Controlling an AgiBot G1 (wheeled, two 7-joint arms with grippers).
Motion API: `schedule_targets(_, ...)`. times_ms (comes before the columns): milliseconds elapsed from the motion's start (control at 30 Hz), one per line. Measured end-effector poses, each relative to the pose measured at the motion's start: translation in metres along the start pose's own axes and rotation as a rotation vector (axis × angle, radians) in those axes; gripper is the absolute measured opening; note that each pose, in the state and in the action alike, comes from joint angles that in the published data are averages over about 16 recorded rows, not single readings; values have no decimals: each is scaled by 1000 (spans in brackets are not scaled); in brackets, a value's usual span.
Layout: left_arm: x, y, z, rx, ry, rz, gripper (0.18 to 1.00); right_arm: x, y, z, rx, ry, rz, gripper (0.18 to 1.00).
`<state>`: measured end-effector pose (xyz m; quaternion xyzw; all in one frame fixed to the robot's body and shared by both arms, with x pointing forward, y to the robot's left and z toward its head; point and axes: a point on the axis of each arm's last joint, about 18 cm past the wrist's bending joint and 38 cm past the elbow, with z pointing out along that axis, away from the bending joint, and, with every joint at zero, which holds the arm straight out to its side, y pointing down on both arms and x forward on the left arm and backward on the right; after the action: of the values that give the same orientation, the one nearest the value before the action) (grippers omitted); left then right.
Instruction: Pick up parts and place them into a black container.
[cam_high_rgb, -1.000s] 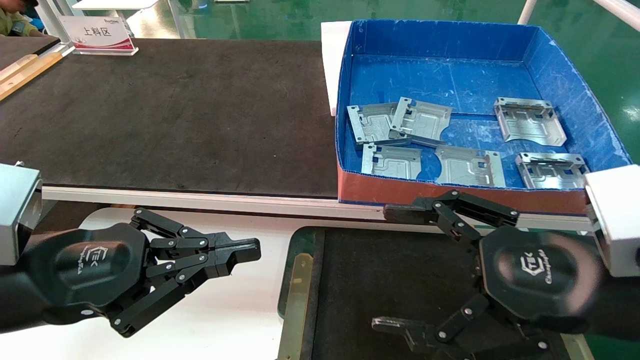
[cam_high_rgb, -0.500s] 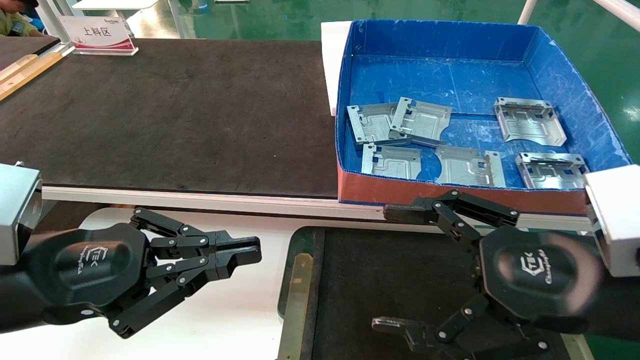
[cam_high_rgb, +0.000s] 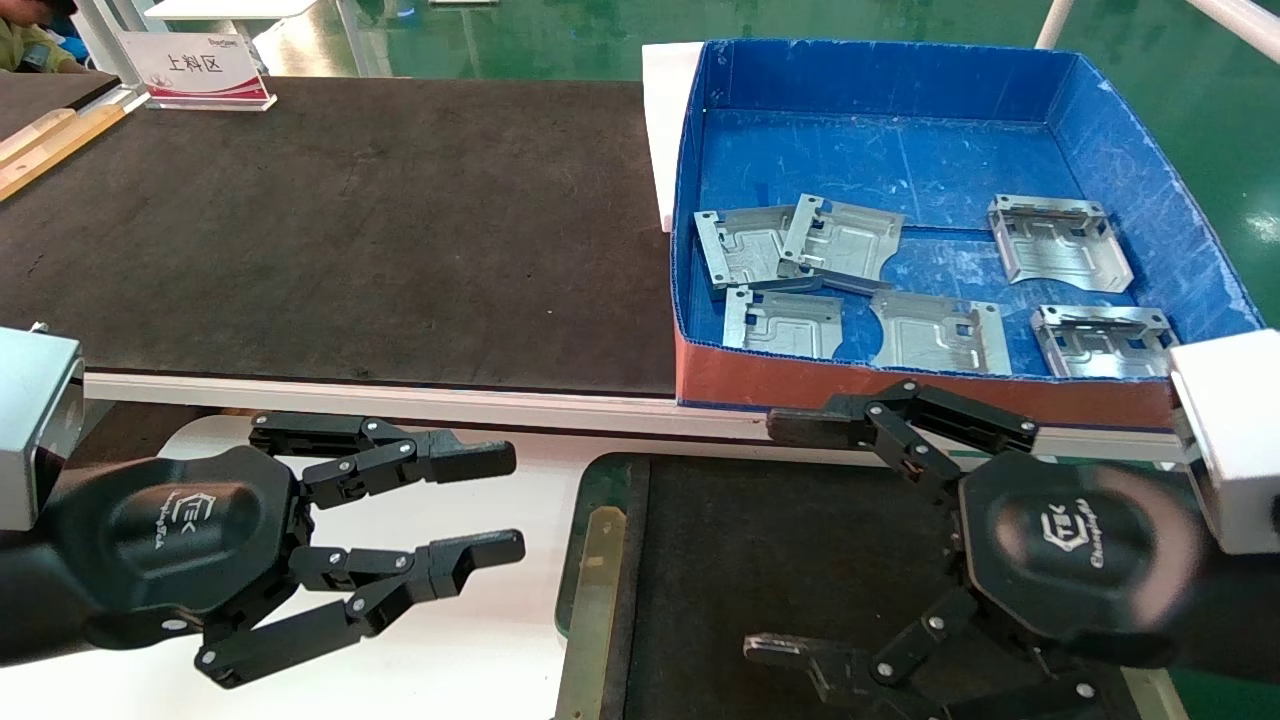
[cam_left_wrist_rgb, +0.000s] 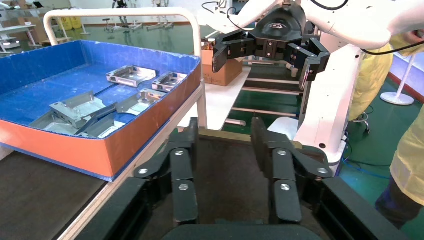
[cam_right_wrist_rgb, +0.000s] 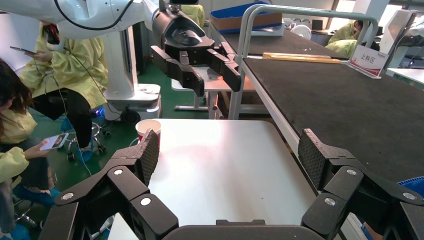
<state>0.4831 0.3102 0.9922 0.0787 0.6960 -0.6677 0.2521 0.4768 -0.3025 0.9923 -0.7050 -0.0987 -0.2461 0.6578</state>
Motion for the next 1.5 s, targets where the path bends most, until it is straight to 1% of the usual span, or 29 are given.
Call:
schedule_targets(133, 0, 0, 0, 0, 0, 0, 450, 5, 1, 1, -8, 21, 0, 1000)
schedule_targets(200, 0, 0, 0, 0, 0, 0, 502, 9, 1, 1, -13, 38, 0, 1000)
schedule_targets(400, 0, 0, 0, 0, 0, 0, 646, 31, 4, 0, -30, 121, -3, 1000)
schedule_targets(667, 0, 0, 0, 0, 0, 0, 828, 80, 8, -6, -52, 278, -3, 1000)
schedule_targets(867, 0, 0, 0, 0, 0, 0, 918, 125, 12, -18, -80, 409, -1, 1000)
schedule_targets(1067, 0, 0, 0, 0, 0, 0, 971, 167, 17, -35, -109, 551, 13, 1000)
schedule_targets(1200, 0, 0, 0, 0, 0, 0, 987, 192, 22, -49, -126, 650, 30, 1000)
schedule_targets(1500, 0, 0, 0, 0, 0, 0, 1001, 233, 37, -74, -126, 861, 119, 1000)
